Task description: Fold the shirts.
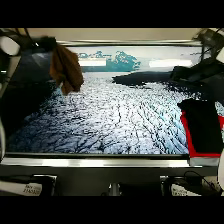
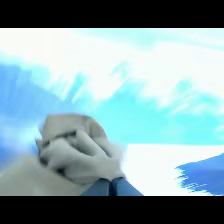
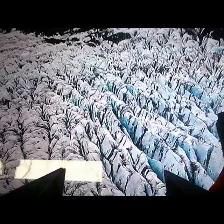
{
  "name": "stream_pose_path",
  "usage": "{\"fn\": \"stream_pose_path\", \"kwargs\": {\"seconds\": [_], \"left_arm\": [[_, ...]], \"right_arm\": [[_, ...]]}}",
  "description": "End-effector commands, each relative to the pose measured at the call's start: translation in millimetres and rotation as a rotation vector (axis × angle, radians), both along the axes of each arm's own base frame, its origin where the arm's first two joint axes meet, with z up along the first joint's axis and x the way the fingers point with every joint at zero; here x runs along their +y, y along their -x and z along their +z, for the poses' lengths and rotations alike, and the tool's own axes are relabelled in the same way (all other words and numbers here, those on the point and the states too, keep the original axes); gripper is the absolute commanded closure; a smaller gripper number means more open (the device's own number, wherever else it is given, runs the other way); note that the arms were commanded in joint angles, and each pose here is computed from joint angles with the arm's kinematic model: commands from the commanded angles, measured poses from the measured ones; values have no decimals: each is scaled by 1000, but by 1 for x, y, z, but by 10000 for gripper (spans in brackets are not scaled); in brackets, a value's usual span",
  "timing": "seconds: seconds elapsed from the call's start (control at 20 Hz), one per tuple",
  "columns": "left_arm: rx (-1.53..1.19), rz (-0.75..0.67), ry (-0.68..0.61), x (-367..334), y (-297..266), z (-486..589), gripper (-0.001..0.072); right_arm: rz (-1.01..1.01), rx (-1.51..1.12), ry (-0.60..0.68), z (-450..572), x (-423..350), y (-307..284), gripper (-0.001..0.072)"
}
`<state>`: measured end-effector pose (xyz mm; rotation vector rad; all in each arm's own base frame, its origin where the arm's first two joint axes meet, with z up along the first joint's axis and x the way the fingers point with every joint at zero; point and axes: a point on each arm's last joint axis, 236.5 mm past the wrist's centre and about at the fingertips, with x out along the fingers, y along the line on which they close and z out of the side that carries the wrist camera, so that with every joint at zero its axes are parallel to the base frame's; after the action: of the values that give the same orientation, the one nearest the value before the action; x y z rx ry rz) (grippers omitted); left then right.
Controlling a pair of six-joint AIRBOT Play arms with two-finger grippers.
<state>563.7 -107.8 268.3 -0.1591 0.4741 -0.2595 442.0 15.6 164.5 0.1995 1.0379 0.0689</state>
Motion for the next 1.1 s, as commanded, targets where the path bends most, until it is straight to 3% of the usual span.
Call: {"fn": "stream_pose_path", "kwargs": {"seconds": [0.0, 0.15, 0.25, 0.5, 0.65, 0.7, 0.75, 0.8, 0.95, 1.05], "left_arm": [[-201, -173, -56, -47, 122, 124, 683], [-160, -302, -1, -93, 192, 135, 683], [-82, -350, -16, -121, 208, 105, 683], [348, -412, -142, -189, 223, -103, 683], [623, -389, -198, -208, 243, -241, 680], [713, -390, -203, -212, 251, -269, 537], [797, -382, -206, -211, 257, -284, 106], [859, -369, -224, -200, 257, -286, -13], [866, -377, -311, -142, 241, -251, -13], [902, -322, -289, -98, 248, -241, -13]], "right_arm": [[-21, -239, 84, 91, -15, 24, 50], [-58, -351, 121, 149, -22, 80, 50], [-78, -339, 120, 159, -22, 116, 50], [-45, 34, 101, 70, -17, 145, 51], [5, 224, -14, -15, 9, 136, 50], [19, 283, -68, -45, 21, 137, 49], [34, 349, -124, -69, 33, 142, 48], [61, 418, -178, -88, 46, 153, 47], [103, 544, -246, -129, 63, 182, 40], [101, 632, -260, -162, 65, 206, 31]]}}
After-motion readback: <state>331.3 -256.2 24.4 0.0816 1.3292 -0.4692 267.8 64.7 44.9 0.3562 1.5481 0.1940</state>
